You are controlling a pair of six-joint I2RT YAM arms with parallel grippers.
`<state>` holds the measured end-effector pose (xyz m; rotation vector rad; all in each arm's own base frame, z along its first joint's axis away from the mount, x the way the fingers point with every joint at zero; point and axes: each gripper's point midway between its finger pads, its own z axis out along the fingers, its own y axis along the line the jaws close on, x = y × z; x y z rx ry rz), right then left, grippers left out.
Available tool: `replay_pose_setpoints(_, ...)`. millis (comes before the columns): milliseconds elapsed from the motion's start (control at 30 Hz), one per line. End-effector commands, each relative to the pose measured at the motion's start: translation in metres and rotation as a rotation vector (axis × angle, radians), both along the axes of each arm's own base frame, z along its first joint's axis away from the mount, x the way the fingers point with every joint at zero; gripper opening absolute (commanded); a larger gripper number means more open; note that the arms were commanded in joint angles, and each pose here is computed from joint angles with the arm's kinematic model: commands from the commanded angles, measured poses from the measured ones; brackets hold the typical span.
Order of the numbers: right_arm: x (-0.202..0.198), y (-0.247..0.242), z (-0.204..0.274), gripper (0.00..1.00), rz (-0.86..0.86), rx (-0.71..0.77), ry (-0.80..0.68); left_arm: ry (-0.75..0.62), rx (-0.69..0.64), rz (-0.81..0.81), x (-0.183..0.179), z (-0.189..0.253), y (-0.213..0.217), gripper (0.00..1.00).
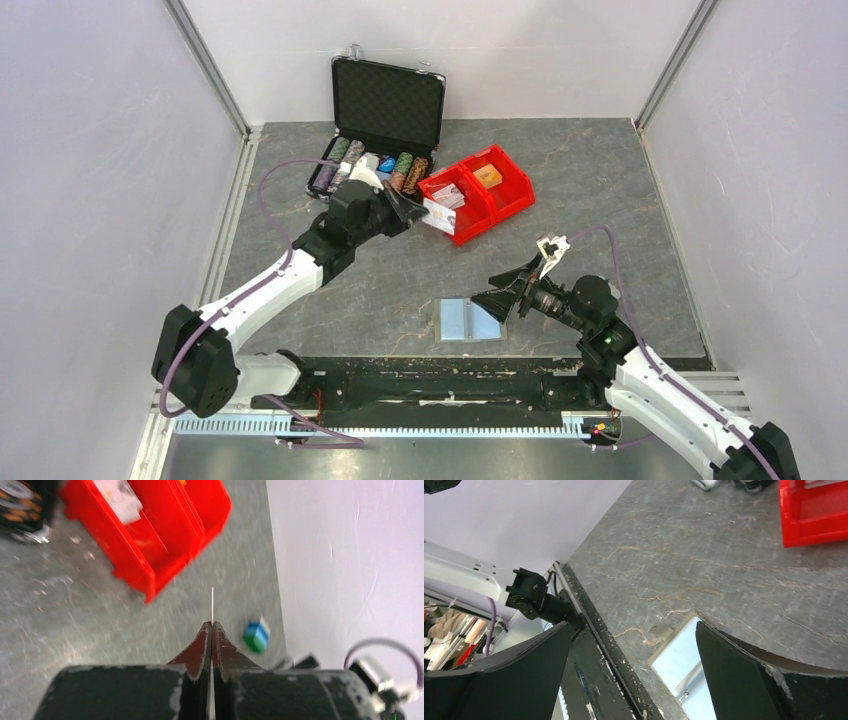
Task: Take the credit cards out of the card holder
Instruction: Place the credit card in the storage box.
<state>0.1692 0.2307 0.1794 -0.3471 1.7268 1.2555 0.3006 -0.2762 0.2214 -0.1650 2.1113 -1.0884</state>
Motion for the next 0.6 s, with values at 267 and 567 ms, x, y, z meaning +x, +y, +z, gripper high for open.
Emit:
replay_pose_setpoints(267,0.022,-0.012,0.018,0.98,-0.119,-0.075,-0.044,-0.064,-0.224,0.687,0.131,0.015,0.041,0.02)
replay_pose_setpoints(567,0.03,-0.014,0.022,0.98,-0.147,-0.11,-0.049,0.056,-0.149,0.878,0.161,-0.026,0.036,0.02)
